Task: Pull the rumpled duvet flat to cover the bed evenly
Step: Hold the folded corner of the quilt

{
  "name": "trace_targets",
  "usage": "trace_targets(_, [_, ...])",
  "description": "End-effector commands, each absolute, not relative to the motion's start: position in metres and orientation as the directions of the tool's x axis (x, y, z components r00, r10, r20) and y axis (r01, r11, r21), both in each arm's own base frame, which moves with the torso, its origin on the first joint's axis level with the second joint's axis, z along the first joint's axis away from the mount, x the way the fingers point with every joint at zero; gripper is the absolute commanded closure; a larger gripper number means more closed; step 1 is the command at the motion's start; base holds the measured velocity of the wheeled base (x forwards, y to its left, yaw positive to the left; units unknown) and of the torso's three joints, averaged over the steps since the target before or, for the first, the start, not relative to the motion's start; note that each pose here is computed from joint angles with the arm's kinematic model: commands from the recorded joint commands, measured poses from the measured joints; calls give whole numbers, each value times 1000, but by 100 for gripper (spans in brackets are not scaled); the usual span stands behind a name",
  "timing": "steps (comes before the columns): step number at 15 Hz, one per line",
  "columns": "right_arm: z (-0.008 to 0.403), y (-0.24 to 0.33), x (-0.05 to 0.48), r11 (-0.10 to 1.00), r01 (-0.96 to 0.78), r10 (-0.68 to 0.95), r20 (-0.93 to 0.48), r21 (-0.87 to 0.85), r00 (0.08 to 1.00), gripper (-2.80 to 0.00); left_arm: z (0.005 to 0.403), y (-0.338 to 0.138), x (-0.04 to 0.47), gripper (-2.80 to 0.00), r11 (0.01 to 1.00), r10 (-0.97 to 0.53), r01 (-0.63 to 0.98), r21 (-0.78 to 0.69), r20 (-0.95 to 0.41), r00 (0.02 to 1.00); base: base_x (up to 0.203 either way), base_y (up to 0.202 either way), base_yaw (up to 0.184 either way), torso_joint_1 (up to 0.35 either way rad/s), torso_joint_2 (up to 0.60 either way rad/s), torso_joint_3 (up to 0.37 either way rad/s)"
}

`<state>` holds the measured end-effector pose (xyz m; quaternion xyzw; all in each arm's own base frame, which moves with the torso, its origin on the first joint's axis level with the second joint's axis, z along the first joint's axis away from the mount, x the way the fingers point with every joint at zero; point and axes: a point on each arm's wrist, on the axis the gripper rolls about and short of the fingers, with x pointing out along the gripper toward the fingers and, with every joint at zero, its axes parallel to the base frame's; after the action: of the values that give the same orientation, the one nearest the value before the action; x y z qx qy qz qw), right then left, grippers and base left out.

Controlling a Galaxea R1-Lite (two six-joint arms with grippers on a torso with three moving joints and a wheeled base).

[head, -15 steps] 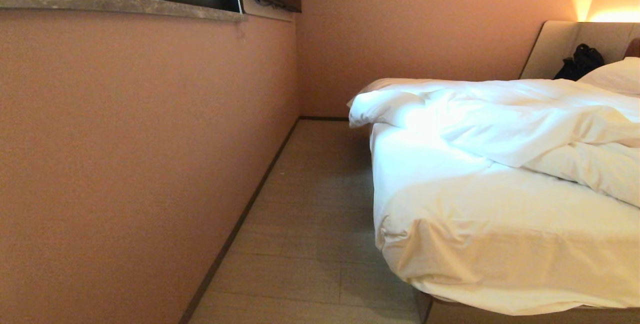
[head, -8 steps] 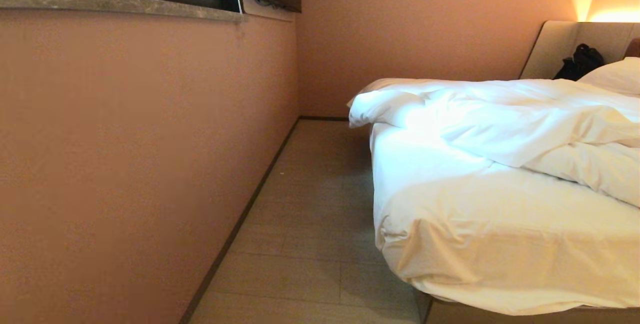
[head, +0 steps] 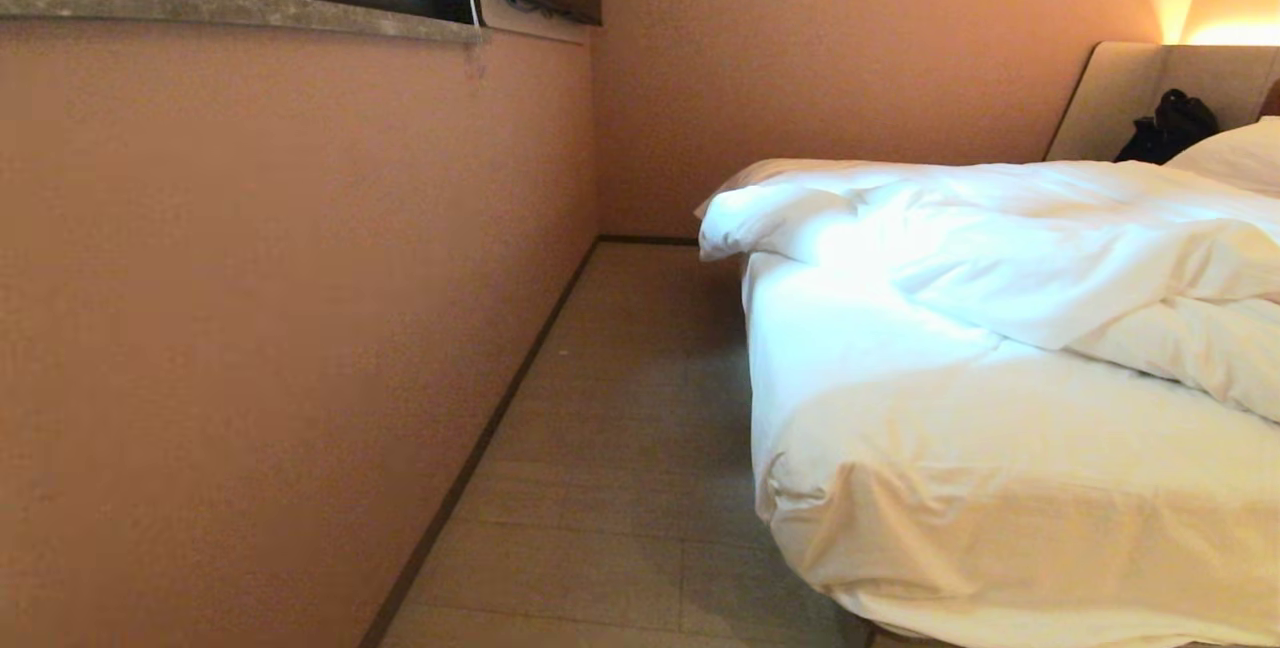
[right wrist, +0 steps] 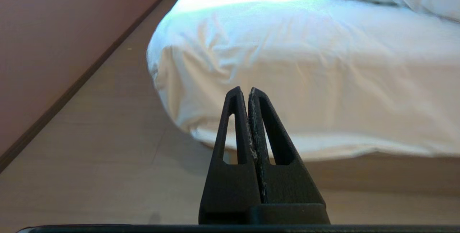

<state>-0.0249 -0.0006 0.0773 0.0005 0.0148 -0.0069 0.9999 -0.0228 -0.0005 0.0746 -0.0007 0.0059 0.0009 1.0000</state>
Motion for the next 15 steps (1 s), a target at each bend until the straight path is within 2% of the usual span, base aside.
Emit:
trace_targets(1, [77, -1, -25, 1000, 14, -14, -29, -1, 999, 0, 75, -1, -23, 0, 1000, 2, -2, -2, -12, 1000, 195, 0, -3, 2, -1, 4])
trace_targets(4, [77, -1, -25, 1000, 14, -14, -29, -2, 999, 0, 75, -1, -23, 0, 1000, 2, -2, -2, -12, 1000, 184, 0, 1, 3, 4, 0])
trace_targets(9, [77, -1, -25, 1000, 14, -14, -31, -1, 999, 0, 75, -1, -23, 0, 1000, 2, -2, 0, -12, 1000, 26, 0, 0, 0, 0, 1])
trace_targets(15, [77, -1, -25, 1000, 14, -14, -31, -1, 999, 0, 75, -1, -23, 0, 1000, 2, -2, -2, -11, 1000, 173, 0, 0, 3, 3, 1])
